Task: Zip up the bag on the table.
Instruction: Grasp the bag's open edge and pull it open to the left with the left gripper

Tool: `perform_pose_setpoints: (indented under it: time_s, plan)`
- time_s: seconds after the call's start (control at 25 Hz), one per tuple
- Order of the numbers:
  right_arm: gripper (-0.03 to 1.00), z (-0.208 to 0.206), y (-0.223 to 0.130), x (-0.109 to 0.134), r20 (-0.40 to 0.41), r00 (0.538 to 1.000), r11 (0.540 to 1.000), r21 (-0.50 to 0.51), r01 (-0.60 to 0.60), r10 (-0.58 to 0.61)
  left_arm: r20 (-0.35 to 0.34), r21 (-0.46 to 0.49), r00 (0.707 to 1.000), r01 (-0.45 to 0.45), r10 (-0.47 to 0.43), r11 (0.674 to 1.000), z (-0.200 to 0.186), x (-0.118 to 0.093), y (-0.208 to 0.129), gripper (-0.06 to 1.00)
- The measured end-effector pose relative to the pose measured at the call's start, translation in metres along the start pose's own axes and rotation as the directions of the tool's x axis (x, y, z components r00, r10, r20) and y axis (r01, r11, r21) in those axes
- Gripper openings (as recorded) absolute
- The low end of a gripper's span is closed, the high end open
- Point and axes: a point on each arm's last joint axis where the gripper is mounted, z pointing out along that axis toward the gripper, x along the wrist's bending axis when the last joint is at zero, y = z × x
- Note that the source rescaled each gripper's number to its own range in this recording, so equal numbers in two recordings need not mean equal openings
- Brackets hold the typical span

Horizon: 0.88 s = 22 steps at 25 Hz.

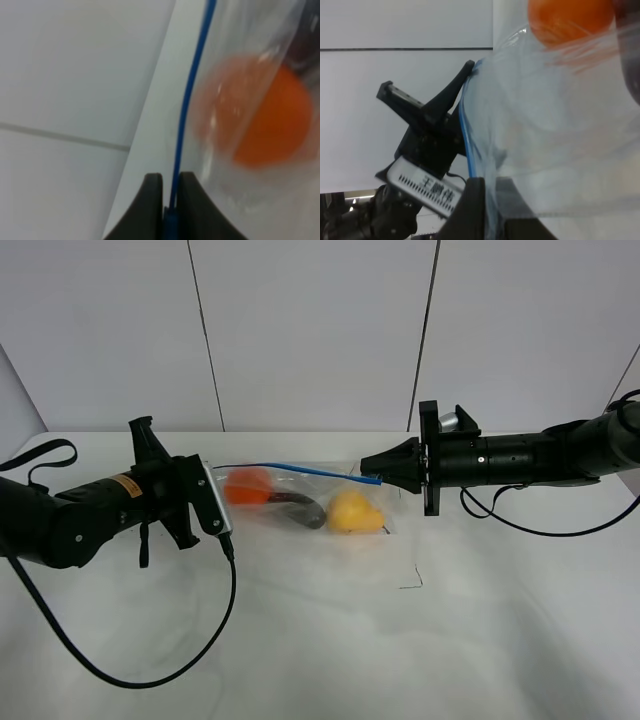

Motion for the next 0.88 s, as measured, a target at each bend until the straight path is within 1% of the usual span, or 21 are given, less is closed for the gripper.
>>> perform_pose_setpoints:
  time_s: [0.2,0.4,0.88]
  plan:
    - [0.00,0.000,0.000,0.000,0.000,1.000,1.000,0.000,0.000,0.000,-0.033,0.059,0.999,0.021,-0.019,0.998,-0.002,0.008,-0.021,0.00]
    - [0.00,0.001,-0.001,0.000,0.000,1.000,1.000,0.003,0.001,-0.001,-0.052,0.095,0.998,0.036,-0.031,0.995,-0.004,0.014,-0.033,0.00]
    - [0.00,0.001,-0.001,0.000,0.000,1.000,1.000,0.003,-0.002,0.002,-0.055,0.096,0.998,0.041,-0.036,0.995,-0.004,0.014,-0.034,0.00]
